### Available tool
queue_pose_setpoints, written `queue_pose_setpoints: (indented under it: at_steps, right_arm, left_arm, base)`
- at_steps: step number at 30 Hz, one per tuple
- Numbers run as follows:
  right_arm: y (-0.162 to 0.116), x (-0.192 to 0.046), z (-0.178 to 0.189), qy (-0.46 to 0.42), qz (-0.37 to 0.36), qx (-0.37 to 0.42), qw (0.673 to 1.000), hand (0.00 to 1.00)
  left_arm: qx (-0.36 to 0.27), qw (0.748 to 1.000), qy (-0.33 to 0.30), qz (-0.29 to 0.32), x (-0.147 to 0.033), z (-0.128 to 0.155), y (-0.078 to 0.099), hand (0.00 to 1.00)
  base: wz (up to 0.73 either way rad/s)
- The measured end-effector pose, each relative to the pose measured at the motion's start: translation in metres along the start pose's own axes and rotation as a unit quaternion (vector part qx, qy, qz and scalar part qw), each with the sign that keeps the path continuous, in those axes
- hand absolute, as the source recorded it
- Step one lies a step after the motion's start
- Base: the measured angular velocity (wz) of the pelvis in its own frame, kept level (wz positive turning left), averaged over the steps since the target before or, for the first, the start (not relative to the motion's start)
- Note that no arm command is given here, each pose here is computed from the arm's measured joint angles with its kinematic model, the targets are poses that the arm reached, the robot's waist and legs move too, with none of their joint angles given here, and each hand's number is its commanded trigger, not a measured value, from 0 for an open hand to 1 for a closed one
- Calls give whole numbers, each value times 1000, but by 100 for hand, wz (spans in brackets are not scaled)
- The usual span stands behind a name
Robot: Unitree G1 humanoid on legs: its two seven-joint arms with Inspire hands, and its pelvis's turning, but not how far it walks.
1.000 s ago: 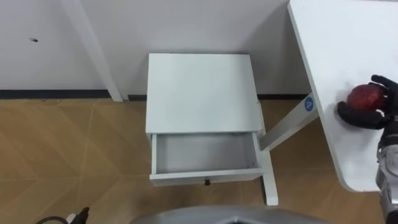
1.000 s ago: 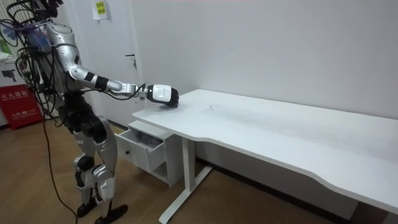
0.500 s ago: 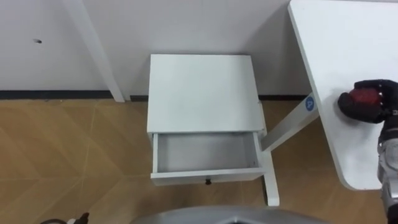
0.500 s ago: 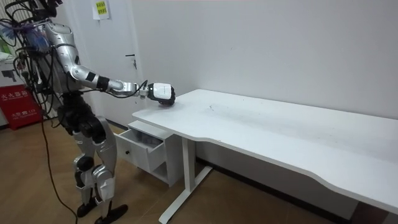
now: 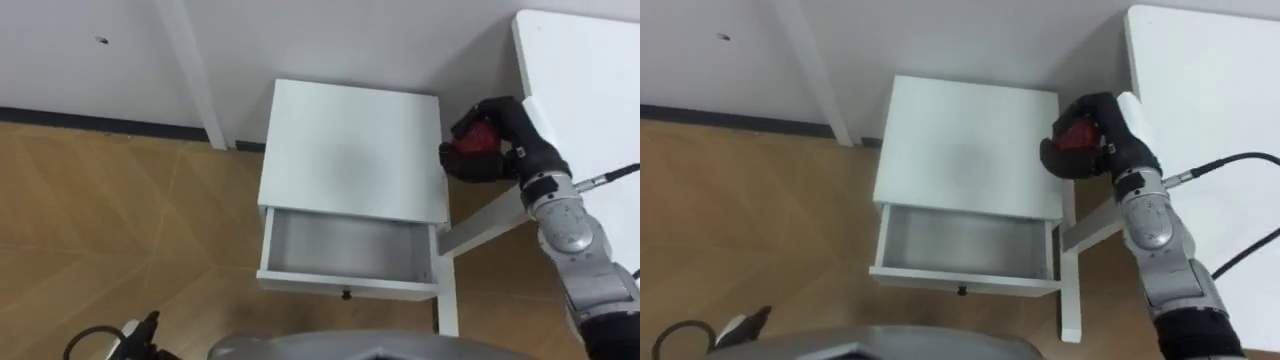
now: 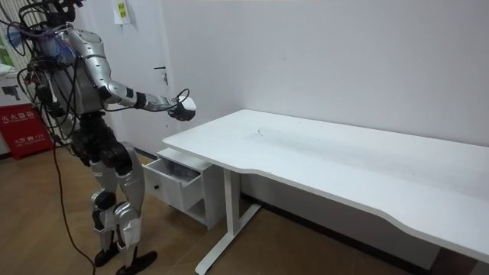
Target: Put apple and close drawer
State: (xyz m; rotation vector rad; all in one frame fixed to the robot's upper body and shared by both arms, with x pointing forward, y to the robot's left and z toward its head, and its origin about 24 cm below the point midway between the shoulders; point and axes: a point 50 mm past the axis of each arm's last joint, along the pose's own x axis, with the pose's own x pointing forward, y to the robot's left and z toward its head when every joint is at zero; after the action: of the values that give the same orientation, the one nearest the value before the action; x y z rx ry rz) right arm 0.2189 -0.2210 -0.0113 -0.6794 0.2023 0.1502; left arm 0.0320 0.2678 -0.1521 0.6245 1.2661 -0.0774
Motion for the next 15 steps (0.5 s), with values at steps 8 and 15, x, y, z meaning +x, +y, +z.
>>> queue_pose_setpoints:
  at_steps: [8,15]
  right_arm:
    - [38,-2,10,-17,89,3,996,100]
    - [48,-4,11,-19,124,4,992,100]
  left_arm:
    - [21,1000,-2,-14,2,7,-7,0]
    - [21,1000,-5,-13,3,9,-6,0]
  base:
    - [14]
    - [7]
